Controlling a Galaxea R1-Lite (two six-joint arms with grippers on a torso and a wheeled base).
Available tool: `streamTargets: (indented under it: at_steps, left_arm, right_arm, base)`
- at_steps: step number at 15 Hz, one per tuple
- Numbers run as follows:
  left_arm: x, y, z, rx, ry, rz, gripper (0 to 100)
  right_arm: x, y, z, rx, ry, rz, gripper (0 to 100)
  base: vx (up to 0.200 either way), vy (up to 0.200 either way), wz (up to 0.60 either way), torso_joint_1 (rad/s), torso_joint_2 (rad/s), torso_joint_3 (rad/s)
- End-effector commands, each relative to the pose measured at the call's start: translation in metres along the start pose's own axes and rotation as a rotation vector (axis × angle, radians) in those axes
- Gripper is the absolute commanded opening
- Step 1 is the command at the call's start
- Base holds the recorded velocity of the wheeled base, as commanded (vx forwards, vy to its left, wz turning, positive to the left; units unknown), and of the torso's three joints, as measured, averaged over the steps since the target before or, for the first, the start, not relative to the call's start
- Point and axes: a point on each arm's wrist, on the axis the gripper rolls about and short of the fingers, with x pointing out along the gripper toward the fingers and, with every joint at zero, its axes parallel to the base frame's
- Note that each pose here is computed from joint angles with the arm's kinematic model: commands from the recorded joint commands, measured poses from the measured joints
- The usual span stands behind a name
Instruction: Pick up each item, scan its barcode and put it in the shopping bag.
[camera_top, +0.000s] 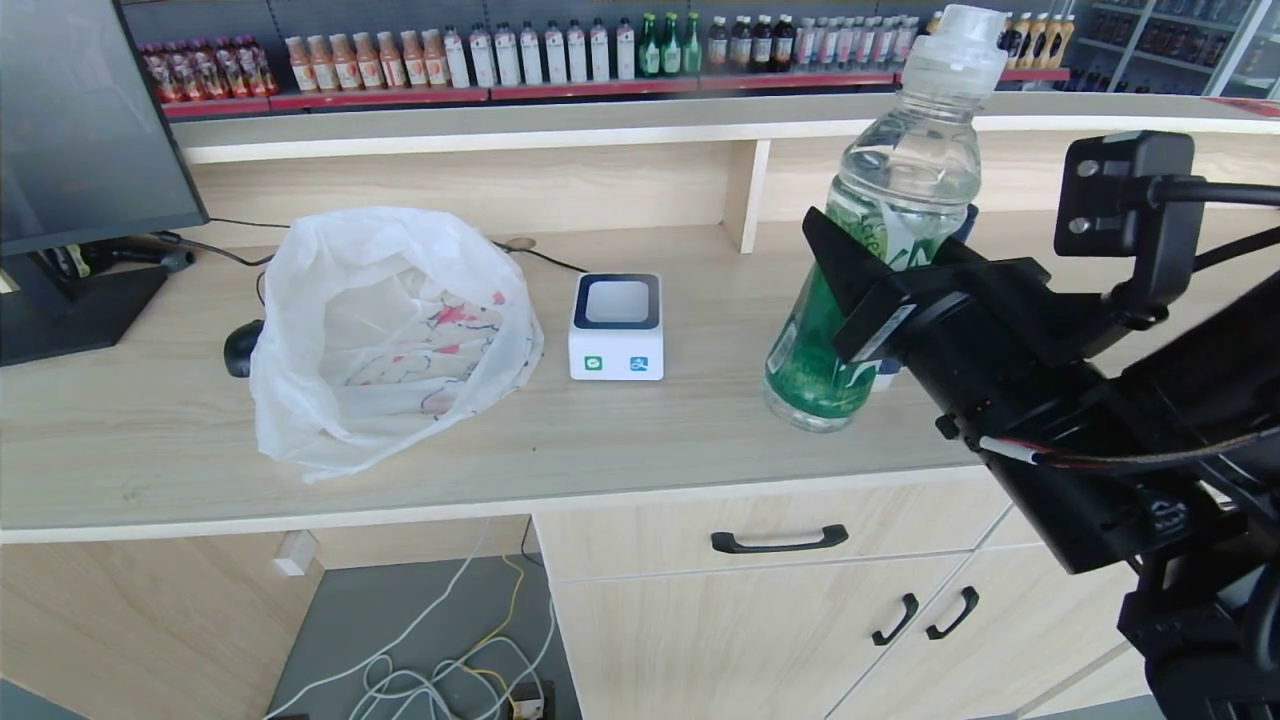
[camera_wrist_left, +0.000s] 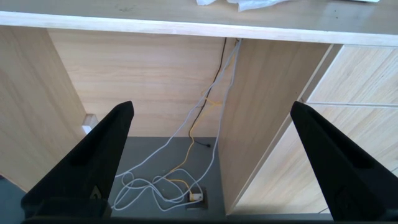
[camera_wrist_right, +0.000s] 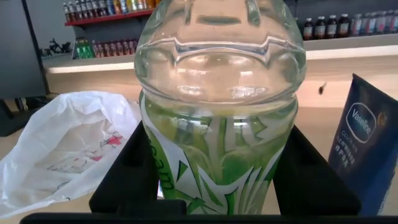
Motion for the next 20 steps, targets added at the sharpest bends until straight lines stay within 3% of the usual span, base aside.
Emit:
streamTargets:
  at_steps: [1,4,8,11,17,20]
  left_arm:
    - [0.0,0.0,0.0,-0.001,0.0,0.001,100]
    - [0.0,0.0,0.0,-0.001,0.002,0.001,100]
    - [0.0,0.0,0.0,-0.001,0.0,0.001,100]
    - [0.0,0.0,0.0,-0.001,0.0,0.001,100]
    - [0.0,0.0,0.0,-0.001,0.0,0.001,100]
    - [0.0,0.0,0.0,-0.001,0.0,0.001,100]
  right_arm:
    - [0.003,-0.002,-0.005,-0.009,0.01,-0.007,0]
    - [0.012,0.011,-0.015,0.012,0.008,0.106,0]
    - [0.019,0.001,-0.025,0.013,0.02,0.086,0]
    - [0.038,0.007,-0.019,0.053,-0.059,0.085,0]
    - [0.036,0.003,-0.021,0.065,-0.046,0.087,0]
    - [0.037,0.003,-0.018,0.075,-0.06,0.088,0]
  base:
    - [0.0,0.0,0.0,0.0,0.0,0.0]
    - [0.0,0.0,0.0,0.0,0.0,0.0]
    - [0.0,0.0,0.0,0.0,0.0,0.0]
    - [0.0,0.2,0.0,-0.001,0.0,0.004]
    - [0.0,0.2,0.0,0.002,0.0,0.002]
    - [0.0,0.0,0.0,0.0,0.0,0.0]
